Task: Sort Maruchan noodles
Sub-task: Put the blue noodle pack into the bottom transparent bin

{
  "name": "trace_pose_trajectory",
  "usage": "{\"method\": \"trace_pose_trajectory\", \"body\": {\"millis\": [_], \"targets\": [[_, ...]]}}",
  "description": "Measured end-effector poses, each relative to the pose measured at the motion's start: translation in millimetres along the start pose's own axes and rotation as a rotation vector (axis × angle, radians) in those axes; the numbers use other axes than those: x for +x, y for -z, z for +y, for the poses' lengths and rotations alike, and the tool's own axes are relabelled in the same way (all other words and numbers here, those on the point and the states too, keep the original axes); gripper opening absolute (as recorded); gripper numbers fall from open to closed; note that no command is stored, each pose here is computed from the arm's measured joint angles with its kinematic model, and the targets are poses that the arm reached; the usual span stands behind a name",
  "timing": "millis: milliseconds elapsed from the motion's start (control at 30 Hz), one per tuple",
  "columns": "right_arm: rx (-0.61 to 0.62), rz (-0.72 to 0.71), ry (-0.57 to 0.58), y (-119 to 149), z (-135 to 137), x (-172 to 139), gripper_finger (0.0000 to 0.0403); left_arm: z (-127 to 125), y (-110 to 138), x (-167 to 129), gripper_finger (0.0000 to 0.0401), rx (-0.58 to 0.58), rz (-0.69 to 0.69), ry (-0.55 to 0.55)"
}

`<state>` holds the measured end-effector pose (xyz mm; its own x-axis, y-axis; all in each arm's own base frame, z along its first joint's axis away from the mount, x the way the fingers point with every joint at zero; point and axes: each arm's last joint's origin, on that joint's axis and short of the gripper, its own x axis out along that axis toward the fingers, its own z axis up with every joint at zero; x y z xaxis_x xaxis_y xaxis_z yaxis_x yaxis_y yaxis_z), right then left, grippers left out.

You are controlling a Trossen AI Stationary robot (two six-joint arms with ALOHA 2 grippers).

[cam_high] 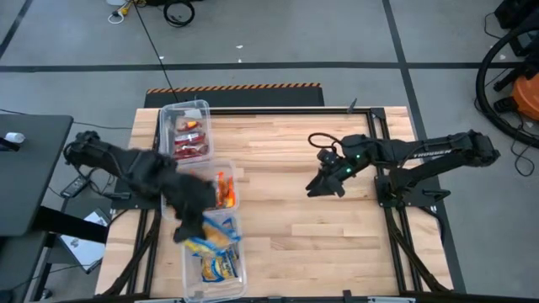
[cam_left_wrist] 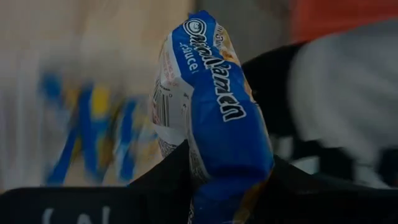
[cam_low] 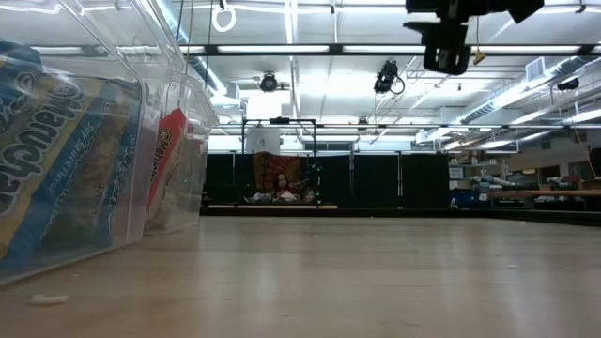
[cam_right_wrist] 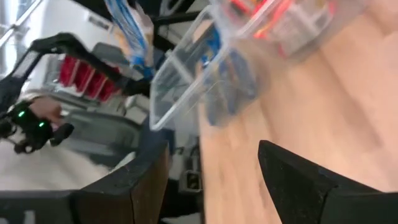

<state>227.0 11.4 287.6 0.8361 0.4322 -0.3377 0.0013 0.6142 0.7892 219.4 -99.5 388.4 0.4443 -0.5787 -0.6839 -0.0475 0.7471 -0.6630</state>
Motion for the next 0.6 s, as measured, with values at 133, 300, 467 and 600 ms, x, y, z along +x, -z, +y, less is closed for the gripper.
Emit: {"method": "trace_pose_trajectory", "body": {"millis": [133,300,467,600], "targets": [[-0.026,-0.057,0.035,-5.0,-3.1,-1.9,0.0252,-5.3,23.8,29.4,0.0125,-0.094,0.129,-0.203],[-0.054,-0.079,0.047,-8.5,-5.6,-3.9,0.0250,-14.8,30.8,69.2,0.0124,-0.116,0.164,-0.282],[-0.053,-0.083,0.051,-9.4,-6.4,-4.5,0.0250,-11.1,38.7,104.6,0.0124,-0.173,0.296,-0.377],[-0.053,-0.076,0.046,-8.0,-5.2,-3.6,0.0249,-3.2,34.7,119.4,0.0123,-0.215,0.294,-0.451]]}}
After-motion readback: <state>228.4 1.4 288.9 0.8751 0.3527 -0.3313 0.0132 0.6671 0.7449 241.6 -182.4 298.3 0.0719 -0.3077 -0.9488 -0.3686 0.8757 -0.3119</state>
